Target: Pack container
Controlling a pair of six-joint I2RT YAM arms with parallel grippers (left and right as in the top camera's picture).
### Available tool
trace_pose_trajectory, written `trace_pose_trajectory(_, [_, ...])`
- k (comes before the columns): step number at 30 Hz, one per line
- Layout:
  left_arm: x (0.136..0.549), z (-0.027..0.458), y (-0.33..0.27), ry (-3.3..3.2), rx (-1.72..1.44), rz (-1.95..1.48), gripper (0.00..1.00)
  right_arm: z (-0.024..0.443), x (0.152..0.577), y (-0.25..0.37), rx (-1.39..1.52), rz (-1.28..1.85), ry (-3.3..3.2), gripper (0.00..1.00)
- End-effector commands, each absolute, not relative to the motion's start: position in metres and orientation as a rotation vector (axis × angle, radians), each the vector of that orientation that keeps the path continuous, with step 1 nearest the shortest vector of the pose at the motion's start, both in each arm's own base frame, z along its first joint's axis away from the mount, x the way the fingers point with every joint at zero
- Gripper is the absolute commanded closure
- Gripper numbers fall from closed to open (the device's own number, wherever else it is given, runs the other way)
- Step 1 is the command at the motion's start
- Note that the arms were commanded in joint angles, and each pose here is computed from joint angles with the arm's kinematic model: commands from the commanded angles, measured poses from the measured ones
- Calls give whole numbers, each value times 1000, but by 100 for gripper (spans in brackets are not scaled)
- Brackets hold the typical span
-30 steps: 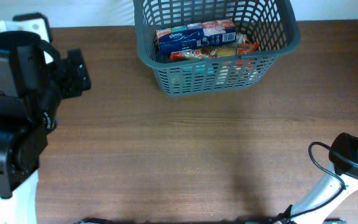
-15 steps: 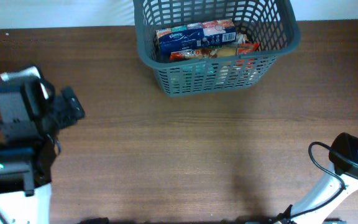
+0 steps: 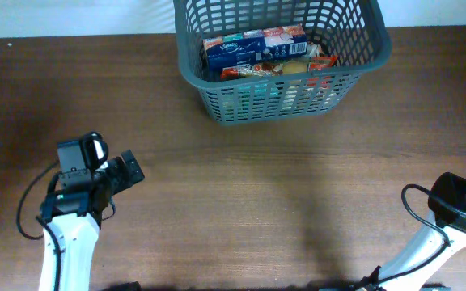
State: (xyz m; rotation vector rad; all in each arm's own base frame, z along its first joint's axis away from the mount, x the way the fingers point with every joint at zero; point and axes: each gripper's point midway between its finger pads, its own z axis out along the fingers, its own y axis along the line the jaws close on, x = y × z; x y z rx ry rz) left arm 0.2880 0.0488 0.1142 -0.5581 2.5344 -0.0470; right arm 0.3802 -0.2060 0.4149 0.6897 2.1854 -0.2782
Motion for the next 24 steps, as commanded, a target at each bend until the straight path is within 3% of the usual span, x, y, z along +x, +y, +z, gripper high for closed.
trace_pose_trajectory(1, [289,102,45,2566,-580,-88,1,412,379,-207,708,-277,2191,1])
trace_pose_trajectory(24, [282,89,44,2630,-598,-83,1,412,379,-207,708,-277,2191,1])
